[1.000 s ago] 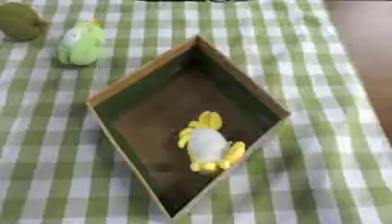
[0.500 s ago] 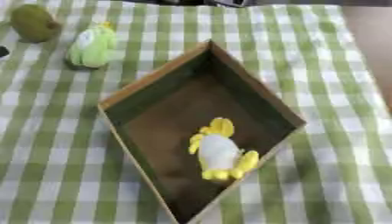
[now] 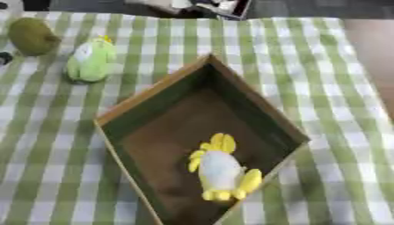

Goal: Pick up objects on the table and place them in the box.

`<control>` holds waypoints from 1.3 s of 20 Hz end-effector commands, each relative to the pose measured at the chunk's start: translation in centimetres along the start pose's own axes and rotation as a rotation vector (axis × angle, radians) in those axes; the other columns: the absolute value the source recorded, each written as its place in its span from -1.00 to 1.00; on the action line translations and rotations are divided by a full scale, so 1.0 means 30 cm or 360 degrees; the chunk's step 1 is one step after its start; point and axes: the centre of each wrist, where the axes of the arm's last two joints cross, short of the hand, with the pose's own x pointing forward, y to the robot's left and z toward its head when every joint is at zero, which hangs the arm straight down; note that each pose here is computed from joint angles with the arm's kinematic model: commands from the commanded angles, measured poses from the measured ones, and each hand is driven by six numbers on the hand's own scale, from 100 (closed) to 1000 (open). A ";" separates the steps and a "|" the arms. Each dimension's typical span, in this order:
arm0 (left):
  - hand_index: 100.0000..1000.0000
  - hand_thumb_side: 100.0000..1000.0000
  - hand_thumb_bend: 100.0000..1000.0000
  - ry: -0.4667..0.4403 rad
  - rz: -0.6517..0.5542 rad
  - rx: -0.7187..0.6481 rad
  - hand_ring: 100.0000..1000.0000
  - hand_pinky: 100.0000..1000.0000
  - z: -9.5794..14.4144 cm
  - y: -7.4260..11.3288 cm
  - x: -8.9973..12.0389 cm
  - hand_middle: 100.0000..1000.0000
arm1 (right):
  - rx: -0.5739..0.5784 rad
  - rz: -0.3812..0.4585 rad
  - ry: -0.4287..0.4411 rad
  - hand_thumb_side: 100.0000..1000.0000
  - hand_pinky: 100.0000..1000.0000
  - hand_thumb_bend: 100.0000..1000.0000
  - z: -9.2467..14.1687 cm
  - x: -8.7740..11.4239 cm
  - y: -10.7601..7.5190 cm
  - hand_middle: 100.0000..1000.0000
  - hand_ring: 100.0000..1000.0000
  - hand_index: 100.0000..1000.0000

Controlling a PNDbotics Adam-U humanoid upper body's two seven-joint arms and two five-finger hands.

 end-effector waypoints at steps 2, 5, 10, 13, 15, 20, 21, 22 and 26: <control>0.92 -1.00 -0.30 0.0048 -0.0043 0.0075 0.70 0.62 0.010 0.067 -0.050 0.71 | 0.0034 0.0042 -0.0058 -0.18 0.66 -1.00 -0.028 0.018 -0.023 0.23 0.81 0.86; 0.91 -1.00 -0.31 0.0076 -0.0044 0.0079 0.70 0.61 0.008 0.065 -0.056 0.71 | 0.0035 0.0042 -0.0068 -0.18 0.66 -1.00 -0.033 0.019 -0.022 0.23 0.83 0.86; 0.90 -1.00 -0.36 0.0103 -0.0060 0.0083 0.71 0.61 -0.001 0.067 -0.057 0.72 | 0.0041 0.0039 -0.0073 -0.18 0.67 -1.00 -0.036 0.019 -0.020 0.23 0.86 0.87; 0.90 -1.00 -0.38 0.0101 -0.0066 0.0096 0.71 0.61 -0.006 0.073 -0.054 0.73 | 0.0044 0.0038 -0.0078 -0.18 0.67 -1.00 -0.038 0.020 -0.019 0.22 0.87 0.87; 0.89 -1.00 -0.42 0.0109 -0.0067 0.0110 0.71 0.60 -0.008 0.076 -0.055 0.73 | 0.0046 0.0037 -0.0082 -0.18 0.67 -1.00 -0.040 0.020 -0.019 0.22 0.88 0.87; 0.89 -1.00 -0.41 0.0139 -0.0082 0.0137 0.71 0.60 -0.011 0.082 -0.060 0.73 | 0.0047 0.0039 -0.0086 -0.18 0.67 -1.00 -0.042 0.020 -0.019 0.22 0.90 0.87; 0.90 -1.00 -0.40 0.0149 -0.0090 0.0141 0.71 0.60 -0.011 0.084 -0.062 0.73 | 0.0049 0.0040 -0.0089 -0.18 0.67 -1.00 -0.043 0.021 -0.019 0.22 0.90 0.87; 0.90 -1.00 -0.40 0.0159 -0.0097 0.0147 0.71 0.60 -0.011 0.085 -0.064 0.73 | 0.0049 0.0040 -0.0092 -0.18 0.67 -1.00 -0.044 0.021 -0.018 0.22 0.90 0.87; 0.90 -1.00 -0.32 0.0192 -0.0129 0.0152 0.72 0.59 -0.012 0.090 -0.071 0.74 | 0.0052 0.0040 -0.0098 -0.18 0.67 -1.00 -0.046 0.021 -0.018 0.22 0.91 0.87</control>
